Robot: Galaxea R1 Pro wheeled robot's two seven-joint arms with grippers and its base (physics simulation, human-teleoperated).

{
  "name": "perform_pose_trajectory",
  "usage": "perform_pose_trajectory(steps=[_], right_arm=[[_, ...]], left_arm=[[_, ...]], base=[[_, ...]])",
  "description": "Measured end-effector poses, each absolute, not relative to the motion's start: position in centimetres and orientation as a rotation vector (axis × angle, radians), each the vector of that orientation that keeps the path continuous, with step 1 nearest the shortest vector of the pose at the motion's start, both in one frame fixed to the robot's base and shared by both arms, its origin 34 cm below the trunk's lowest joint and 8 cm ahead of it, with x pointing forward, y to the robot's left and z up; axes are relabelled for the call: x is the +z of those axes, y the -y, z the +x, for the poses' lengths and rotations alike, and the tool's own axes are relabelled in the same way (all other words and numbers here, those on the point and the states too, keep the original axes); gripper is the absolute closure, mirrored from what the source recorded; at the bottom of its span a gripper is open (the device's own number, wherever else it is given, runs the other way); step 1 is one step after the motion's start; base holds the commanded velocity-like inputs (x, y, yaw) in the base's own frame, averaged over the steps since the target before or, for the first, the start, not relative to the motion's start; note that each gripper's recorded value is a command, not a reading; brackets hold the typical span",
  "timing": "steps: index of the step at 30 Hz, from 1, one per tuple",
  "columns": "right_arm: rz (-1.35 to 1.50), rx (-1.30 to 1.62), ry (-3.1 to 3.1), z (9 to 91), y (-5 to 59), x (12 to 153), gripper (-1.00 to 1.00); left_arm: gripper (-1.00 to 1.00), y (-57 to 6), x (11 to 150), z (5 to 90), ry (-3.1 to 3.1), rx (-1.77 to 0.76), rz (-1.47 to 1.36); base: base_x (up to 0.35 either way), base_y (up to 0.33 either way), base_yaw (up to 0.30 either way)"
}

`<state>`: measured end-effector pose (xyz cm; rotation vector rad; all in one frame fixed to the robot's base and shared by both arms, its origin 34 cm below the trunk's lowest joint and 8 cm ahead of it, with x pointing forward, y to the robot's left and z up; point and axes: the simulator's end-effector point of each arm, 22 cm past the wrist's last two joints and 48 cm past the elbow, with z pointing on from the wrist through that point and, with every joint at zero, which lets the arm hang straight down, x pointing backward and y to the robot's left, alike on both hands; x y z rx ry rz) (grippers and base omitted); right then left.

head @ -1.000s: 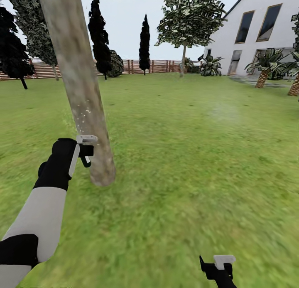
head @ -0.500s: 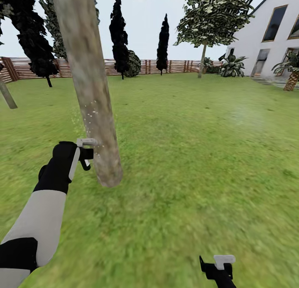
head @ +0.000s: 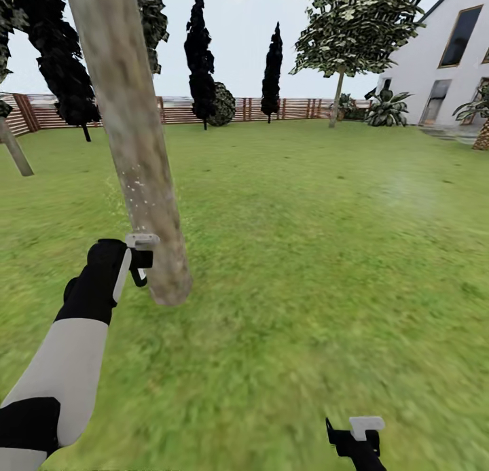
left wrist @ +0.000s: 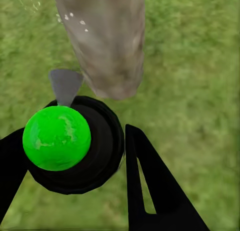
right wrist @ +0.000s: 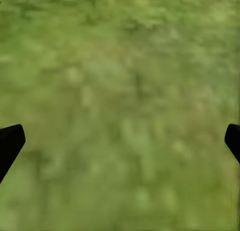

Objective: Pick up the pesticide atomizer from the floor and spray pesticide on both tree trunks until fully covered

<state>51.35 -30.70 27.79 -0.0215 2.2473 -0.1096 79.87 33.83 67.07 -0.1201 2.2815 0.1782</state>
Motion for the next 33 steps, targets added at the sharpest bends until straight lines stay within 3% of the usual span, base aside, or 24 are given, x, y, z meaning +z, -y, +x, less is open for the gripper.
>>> perform_pose_trajectory(steps=[8, 23, 33], right_arm=[[-0.021, -0.11, -2.248, 51.33, 30.7, 27.78, -1.0], [-0.022, -0.11, -2.247, 51.36, 30.7, 27.8, -1.0], [-0.021, -0.109, -2.248, 51.36, 30.69, 27.79, -1.0]], left_arm=[[1.0, -33.83, 66.96, 79.82, -2.283, 0.178, -0.12], [1.0, -33.86, 66.95, 79.81, -2.283, 0.18, -0.121], [1.0, -33.74, 66.96, 79.83, -2.283, 0.182, -0.116]], base=[[0.175, -0.245, 0.266], [0.128, -0.249, 0.023], [0.092, -0.267, 0.266]])
